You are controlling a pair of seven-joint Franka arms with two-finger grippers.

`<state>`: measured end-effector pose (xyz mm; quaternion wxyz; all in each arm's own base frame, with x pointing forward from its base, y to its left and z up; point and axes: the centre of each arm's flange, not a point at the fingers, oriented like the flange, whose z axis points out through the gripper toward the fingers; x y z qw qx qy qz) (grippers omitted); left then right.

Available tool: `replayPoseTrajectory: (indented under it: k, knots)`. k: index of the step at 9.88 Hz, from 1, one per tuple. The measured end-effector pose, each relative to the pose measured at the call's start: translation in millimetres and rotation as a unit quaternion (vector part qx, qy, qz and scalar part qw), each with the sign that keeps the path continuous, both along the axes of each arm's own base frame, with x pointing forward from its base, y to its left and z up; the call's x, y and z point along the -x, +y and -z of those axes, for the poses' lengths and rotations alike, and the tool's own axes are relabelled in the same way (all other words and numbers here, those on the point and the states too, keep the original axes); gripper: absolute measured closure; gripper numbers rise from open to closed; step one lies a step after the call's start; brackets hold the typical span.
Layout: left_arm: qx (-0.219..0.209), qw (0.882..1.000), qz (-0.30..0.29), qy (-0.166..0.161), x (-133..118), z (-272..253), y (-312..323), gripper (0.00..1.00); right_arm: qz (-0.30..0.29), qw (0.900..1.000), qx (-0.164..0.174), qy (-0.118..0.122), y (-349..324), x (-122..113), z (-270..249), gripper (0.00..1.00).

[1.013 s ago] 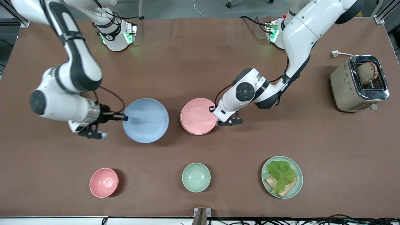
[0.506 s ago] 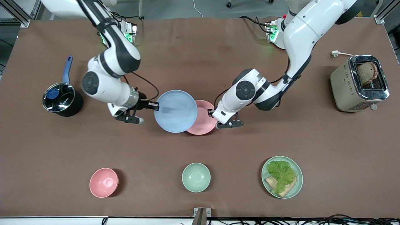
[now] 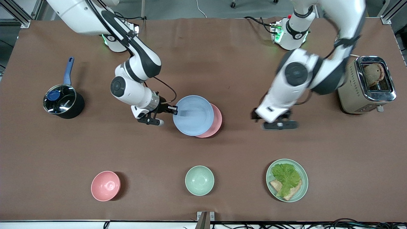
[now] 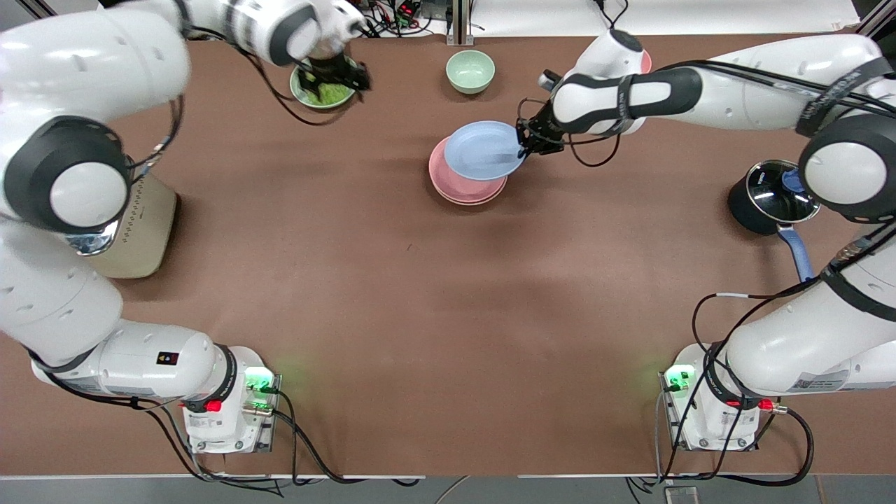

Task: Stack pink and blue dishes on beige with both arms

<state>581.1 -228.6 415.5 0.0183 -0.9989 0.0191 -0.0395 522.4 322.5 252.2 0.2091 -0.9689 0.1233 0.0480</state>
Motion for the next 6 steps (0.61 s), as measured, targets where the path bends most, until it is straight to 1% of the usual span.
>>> replayPoseTrajectory:
  k: [1, 2, 3, 5, 6]
  knots:
    - [-0.005, 1.0, 0.01, -0.01, -6.3, -32.1, 42.4, 0.0, 0.002, 1.0, -0.005, -0.005, 7.8, 3.0, 10.6, 0.95]
    - [-0.01, 1.0, 0.018, -0.014, -7.4, -64.8, 80.3, 0.0, 0.0, 1.0, -0.007, -0.005, 14.5, 6.9, 18.3, 0.95]
    - [-0.014, 1.0, 0.018, -0.012, -5.0, -101.4, 111.0, 0.0, -0.002, 1.0, -0.008, -0.003, 19.3, 10.2, 22.6, 0.93]
    - [-0.019, 1.0, 0.009, -0.002, 4.8, -173.3, 140.7, 0.0, -0.001, 1.0, -0.007, -0.003, 18.3, 9.5, 24.6, 0.81]
    - [-0.02, 1.0, 0.011, -0.005, 11.9, -200.7, 150.4, 0.0, -0.007, 1.0, -0.003, -0.011, 17.2, 6.8, 21.4, 0.69]
